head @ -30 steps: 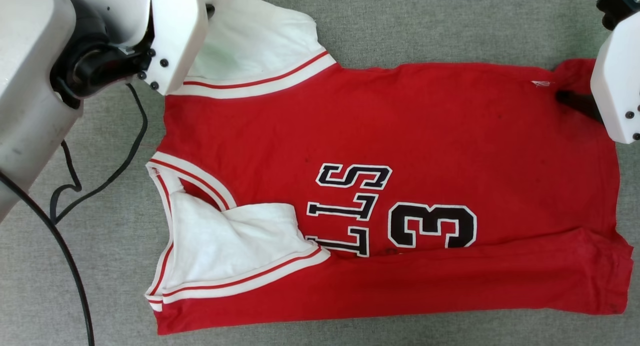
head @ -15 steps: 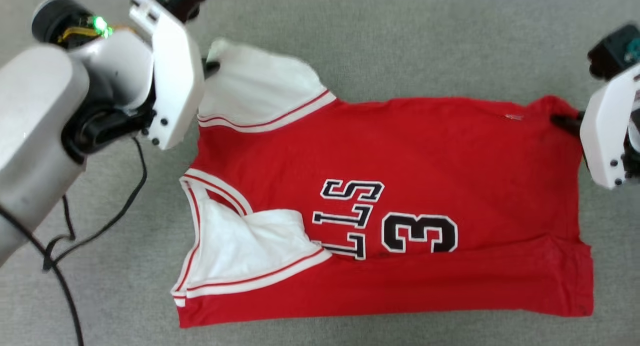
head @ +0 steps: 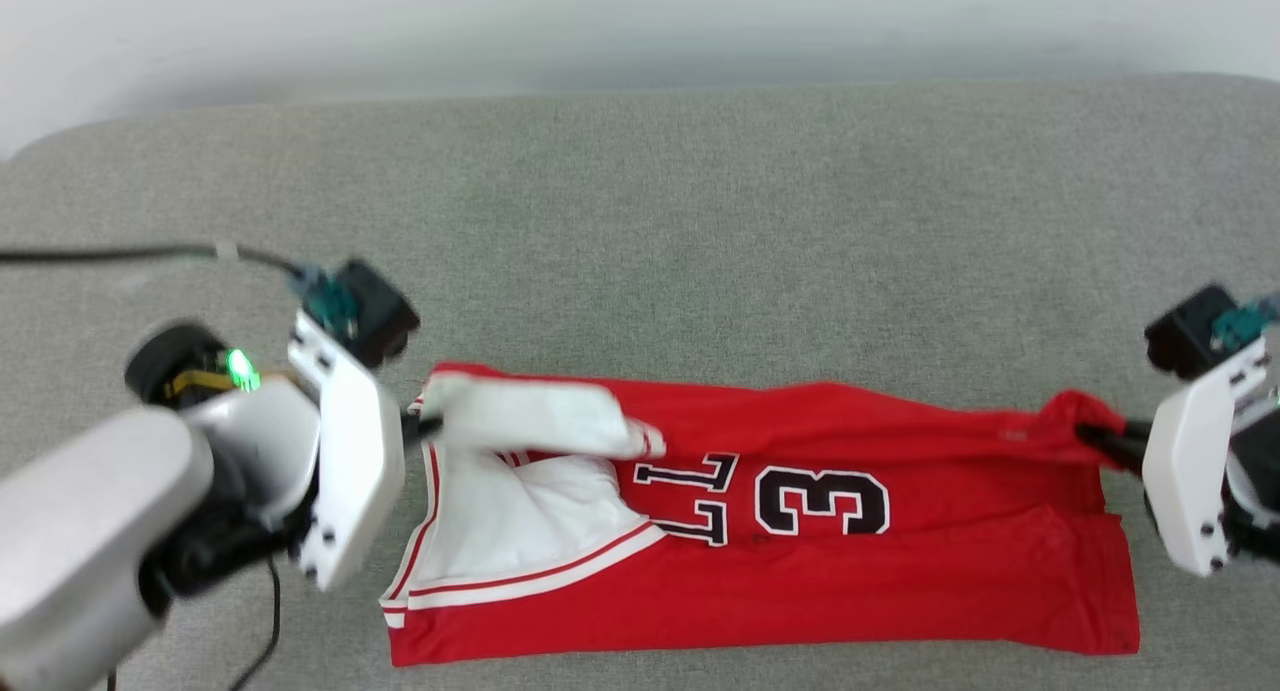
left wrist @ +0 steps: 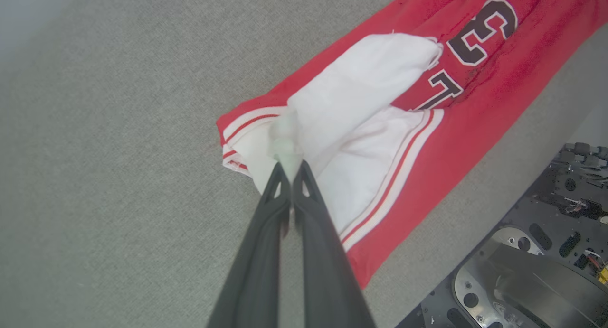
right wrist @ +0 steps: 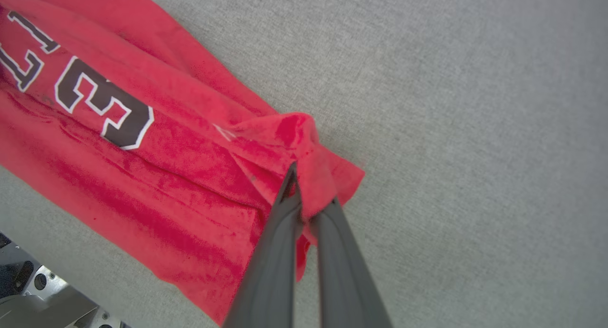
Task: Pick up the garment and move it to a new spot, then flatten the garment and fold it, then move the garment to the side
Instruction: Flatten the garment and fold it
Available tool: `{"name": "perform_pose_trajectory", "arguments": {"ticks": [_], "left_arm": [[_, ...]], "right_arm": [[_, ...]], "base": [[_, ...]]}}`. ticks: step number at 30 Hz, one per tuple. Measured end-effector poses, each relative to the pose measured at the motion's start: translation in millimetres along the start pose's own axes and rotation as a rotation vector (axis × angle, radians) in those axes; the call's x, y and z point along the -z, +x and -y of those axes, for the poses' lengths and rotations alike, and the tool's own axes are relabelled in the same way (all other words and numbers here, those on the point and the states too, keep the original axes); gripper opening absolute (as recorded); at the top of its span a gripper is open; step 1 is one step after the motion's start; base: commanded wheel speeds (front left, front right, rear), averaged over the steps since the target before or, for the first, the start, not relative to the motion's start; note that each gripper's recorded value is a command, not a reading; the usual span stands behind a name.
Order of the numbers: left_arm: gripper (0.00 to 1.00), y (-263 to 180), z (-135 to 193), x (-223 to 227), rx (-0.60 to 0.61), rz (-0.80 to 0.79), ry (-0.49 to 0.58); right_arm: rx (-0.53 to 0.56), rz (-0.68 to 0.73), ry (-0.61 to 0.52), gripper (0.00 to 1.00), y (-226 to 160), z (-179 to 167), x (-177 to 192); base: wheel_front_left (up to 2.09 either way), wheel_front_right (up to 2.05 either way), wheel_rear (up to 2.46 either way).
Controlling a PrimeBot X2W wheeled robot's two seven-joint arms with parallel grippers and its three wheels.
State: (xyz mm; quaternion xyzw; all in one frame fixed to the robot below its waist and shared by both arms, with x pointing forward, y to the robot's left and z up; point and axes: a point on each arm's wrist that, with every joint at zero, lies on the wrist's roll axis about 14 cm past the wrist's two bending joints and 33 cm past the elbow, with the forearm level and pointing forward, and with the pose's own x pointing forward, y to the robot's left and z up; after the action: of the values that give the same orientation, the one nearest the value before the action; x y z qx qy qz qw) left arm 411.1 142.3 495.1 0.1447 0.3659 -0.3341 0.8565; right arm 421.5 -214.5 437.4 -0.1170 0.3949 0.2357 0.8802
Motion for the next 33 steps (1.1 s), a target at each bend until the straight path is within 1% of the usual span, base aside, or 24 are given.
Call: {"name": "perform_pose_trajectory", "arguments": {"ticks": [6, 11, 14, 18, 19, 20, 23, 26, 30, 33], "left_arm": [[0.0, 0.2, 28.8, 56.7, 0.044, -0.082, -0.105], [0.0, 8.4, 45.4, 93.9, 0.078, -0.135, -0.207], [0.0, 17.1, 49.9, 107.2, 0.089, -0.153, -0.257], [0.0, 26.7, 54.4, 116.8, 0.094, -0.159, -0.285], [0.47, 28.4, 54.3, 116.0, 0.091, -0.147, -0.289], [1.0, 29.7, 52.6, 111.8, 0.082, -0.119, -0.284], [1.0, 28.2, 43.2, 100.2, 0.042, -0.049, -0.281], [1.0, 20.8, 28.5, 84.3, -0.022, 0.047, -0.242], [1.0, 10.1, 5.1, 49.7, -0.141, 0.244, -0.191], [1.0, 3.5, -7.9, 34.0, -0.225, 0.363, -0.183]], "right_arm": [[-0.03, -0.006, 0.058, 0.0, -1.8, -14.5, 31.7], [-0.036, -0.052, 0.107, 0.0, 2.4, -19.3, 61.6], [-0.039, -0.066, 0.129, 0.0, 8.3, -21.8, 71.1], [-0.036, -0.076, 0.142, 0.0, 13.6, -23.6, 78.7], [-0.032, -0.068, 0.148, 0.4, 14.2, -22.9, 78.2], [-0.027, -0.051, 0.149, 1.0, 14.5, -22.0, 75.5], [-0.013, 0.019, 0.146, 1.0, 11.5, -18.6, 61.1], [-0.003, 0.112, 0.129, 1.0, 2.1, -14.2, 38.2], [0.037, 0.245, 0.127, 1.0, -15.1, 1.3, 7.8], [0.076, 0.329, 0.167, 1.0, -25.7, 15.5, -5.7]], "base": [[0.0, 0.0, 0.0], [0.0, 0.0, 0.0], [0.0, 0.0, 0.0], [0.0, 0.0, 0.0], [0.0, 0.0, 0.0], [0.0, 0.0, 0.0], [0.0, 0.0, 0.0], [0.0, 0.0, 0.0], [0.0, 0.0, 0.0], [0.0, 0.0, 0.0]]}}
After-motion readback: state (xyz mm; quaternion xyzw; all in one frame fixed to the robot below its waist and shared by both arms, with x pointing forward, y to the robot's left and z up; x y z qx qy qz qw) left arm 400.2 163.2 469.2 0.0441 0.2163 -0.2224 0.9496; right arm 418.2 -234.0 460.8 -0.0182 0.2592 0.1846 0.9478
